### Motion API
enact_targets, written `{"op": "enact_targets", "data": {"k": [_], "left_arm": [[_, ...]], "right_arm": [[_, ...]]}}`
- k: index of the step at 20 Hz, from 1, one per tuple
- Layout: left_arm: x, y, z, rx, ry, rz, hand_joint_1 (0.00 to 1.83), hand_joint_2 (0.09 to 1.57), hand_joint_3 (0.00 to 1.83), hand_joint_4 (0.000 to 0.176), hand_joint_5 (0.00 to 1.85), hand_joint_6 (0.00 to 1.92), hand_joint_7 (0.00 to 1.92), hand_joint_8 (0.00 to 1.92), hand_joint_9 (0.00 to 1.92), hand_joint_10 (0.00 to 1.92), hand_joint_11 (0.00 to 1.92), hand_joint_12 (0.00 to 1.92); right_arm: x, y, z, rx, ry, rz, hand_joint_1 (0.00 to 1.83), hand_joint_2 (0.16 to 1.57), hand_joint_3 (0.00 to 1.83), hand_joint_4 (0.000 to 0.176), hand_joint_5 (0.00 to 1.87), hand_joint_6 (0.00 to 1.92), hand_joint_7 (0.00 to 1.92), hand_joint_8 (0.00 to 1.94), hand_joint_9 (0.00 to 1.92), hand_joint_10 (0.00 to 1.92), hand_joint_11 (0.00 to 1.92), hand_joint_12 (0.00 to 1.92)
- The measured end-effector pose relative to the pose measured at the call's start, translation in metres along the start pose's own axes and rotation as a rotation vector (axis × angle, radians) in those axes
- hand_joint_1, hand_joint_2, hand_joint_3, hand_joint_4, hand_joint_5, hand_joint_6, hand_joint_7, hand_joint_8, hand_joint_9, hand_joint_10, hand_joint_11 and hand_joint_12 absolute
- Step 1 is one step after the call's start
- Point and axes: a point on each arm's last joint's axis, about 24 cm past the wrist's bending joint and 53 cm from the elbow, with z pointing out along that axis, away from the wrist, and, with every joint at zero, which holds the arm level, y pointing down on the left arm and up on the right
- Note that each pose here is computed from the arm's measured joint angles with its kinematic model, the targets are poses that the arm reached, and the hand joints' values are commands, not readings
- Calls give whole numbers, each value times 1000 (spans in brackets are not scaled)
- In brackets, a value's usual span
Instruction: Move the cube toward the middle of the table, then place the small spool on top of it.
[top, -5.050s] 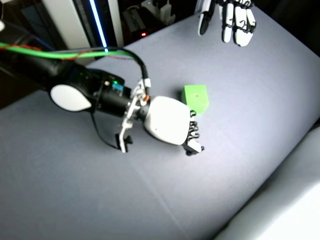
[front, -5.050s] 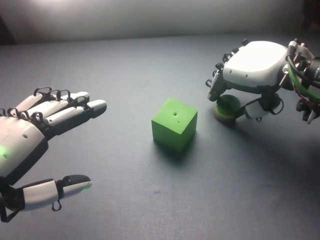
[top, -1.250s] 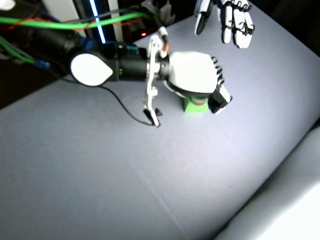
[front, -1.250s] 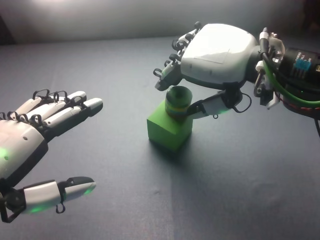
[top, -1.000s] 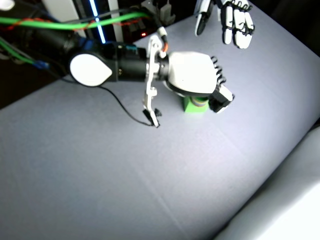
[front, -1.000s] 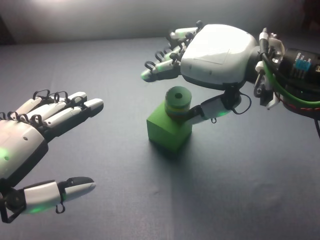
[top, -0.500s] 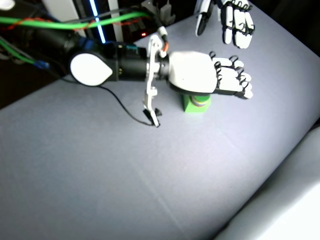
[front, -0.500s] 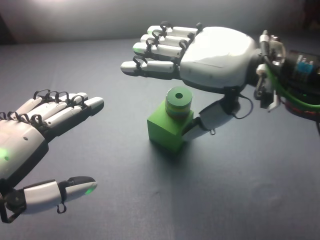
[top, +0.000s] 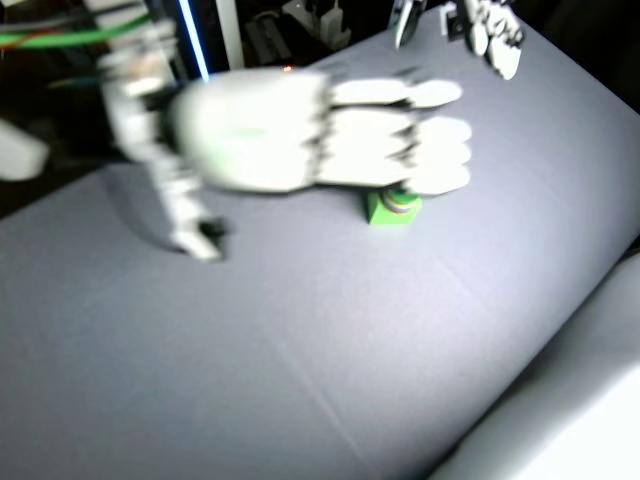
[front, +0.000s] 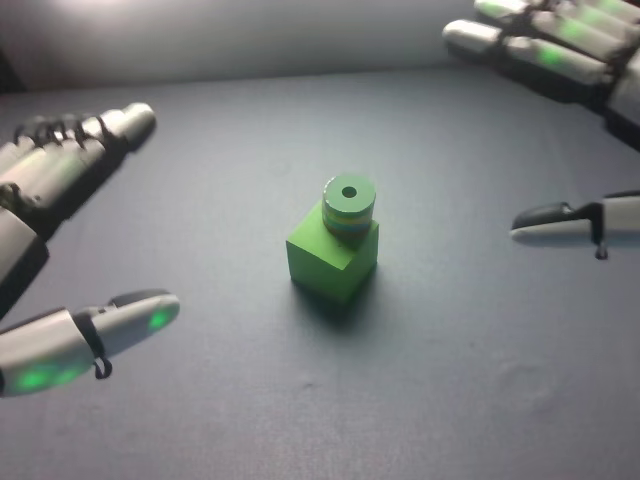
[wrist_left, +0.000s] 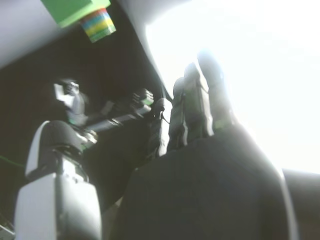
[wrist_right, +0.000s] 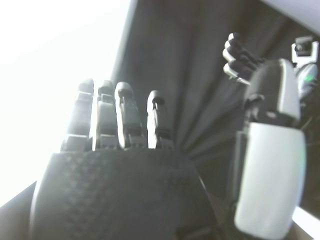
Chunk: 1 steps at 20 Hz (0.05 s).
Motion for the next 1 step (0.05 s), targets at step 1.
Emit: {"op": "enact_targets", "data": {"k": [1], "left_arm": [[-3,-3,0,13,-11,-1,429,1063,0,31,90,0,201,1,282,13,22,977]], "right_arm": [[-5,5,-7,-19,-36,16,755,897,0,176,0,0,0,0,0,0,0,0]]}}
